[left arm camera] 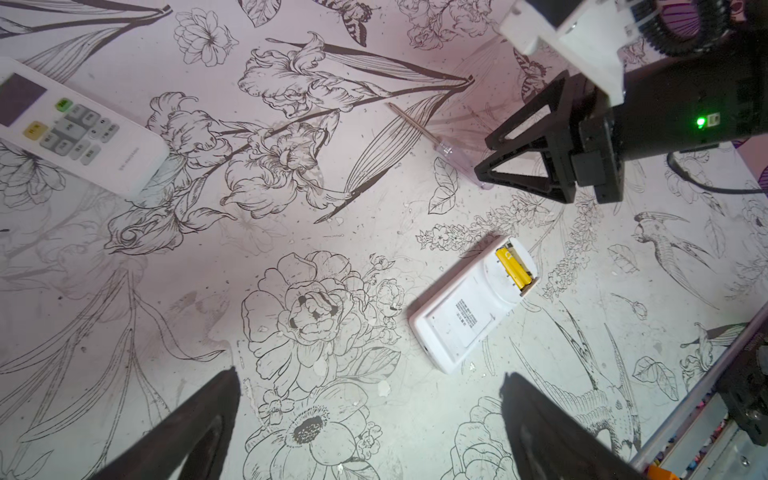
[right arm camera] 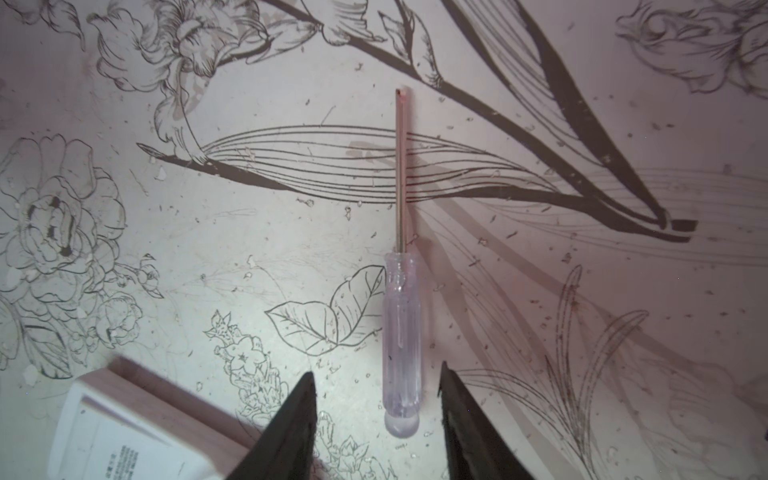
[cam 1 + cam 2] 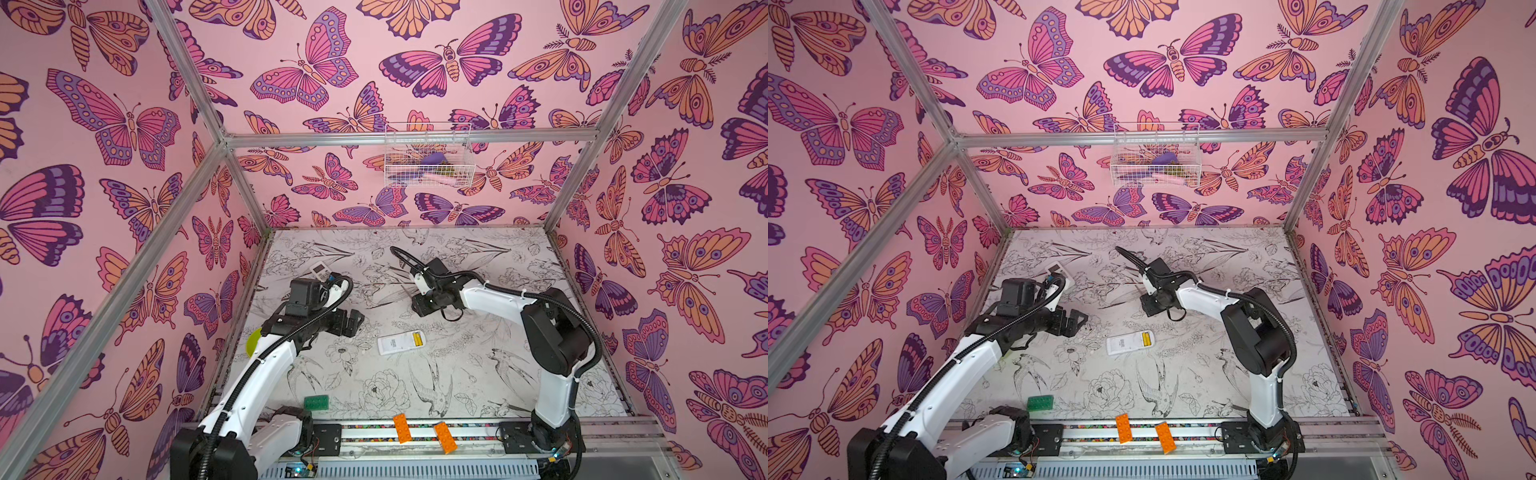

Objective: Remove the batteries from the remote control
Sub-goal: 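Lower the right gripper onto the clear screwdriver handle and close it, then lift the screwdriver with the right gripper and carry it toward the left gripper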

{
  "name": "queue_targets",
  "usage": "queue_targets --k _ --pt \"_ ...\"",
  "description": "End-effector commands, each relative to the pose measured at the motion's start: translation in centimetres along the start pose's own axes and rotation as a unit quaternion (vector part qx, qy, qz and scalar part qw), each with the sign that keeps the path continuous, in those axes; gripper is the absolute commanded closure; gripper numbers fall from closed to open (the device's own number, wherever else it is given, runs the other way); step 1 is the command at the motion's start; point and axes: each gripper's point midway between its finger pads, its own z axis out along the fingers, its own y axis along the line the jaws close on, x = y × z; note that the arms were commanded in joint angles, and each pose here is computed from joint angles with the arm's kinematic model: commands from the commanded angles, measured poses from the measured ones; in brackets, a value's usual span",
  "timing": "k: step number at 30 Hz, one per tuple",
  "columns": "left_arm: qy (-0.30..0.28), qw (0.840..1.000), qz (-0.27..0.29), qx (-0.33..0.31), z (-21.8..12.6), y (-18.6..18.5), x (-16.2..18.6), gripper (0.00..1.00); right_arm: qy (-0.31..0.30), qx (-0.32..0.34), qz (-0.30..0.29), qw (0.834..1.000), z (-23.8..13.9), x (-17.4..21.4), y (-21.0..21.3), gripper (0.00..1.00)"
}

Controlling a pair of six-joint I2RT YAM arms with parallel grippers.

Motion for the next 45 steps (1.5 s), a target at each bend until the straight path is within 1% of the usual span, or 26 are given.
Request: queue_targets --k 1,5,11,15,17,20,25,30,34,37,40,43,45 --pt "-0.01 1.0 0.021 -0.013 -0.5 0.2 -0.8 0.0 0.022 0.017 -0.024 0.999 0.6 0.5 0.2 0.52" --pt "-0.007 1.0 0.019 -0.016 -0.5 0.3 -0.9 0.0 0.032 0.03 -0.024 0.999 1.3 0.6 -0.2 0.54" --pt "-0.004 1.0 0.025 -0.006 -0.1 0.0 -0.6 0.0 0.034 0.049 -0.043 0.997 1.9 0.2 -0.8 0.57" --pt "-0.004 1.0 0.028 -0.008 0.0 0.1 -0.5 0.0 0.041 0.049 -0.048 0.997 2.7 0.7 -1.0 0.59" --pt "-0.003 1.0 0.029 -0.007 0.1 0.1 -0.4 0.0 0.045 0.054 -0.049 0.996 3.1 1.0 -1.2 0.62" --pt "0.0 1.0 0.023 -0.006 0.0 0.1 -0.4 0.0 0.053 0.054 -0.046 0.996 3.4 1.5 -1.3 0.68" --pt "0.0 1.0 0.029 -0.001 0.5 0.1 -0.1 0.0 0.052 0.05 -0.052 0.996 3.6 1.8 -1.2 0.74" --pt "0.0 0.999 0.032 -0.001 0.5 0.3 -0.1 0.0 0.031 0.043 -0.063 0.997 1.9 1.2 -0.9 0.8" --pt "-0.002 0.999 0.03 0.016 0.3 -0.2 -0.3 0.0 0.016 0.039 -0.069 0.997 0.0 0.8 -1.0 0.84" --pt "-0.002 0.999 0.032 0.025 0.2 -0.4 -0.2 0.01 -0.006 0.019 -0.074 0.997 -1.8 0.7 -0.4 0.86" --pt "-0.003 0.998 0.036 0.046 0.1 -1.1 -0.3 0.02 -0.027 0.003 -0.086 0.996 -3.6 1.0 0.2 0.87" --pt "-0.002 0.996 0.024 0.082 -0.3 -2.1 -0.5 0.03 -0.038 -0.009 -0.1 0.994 -5.0 1.6 0.6 0.9" --pt "-0.002 0.993 0.034 0.112 -0.4 -2.9 -0.2 0.03 -0.049 -0.017 -0.113 0.992 -5.9 2.0 0.8 0.9"
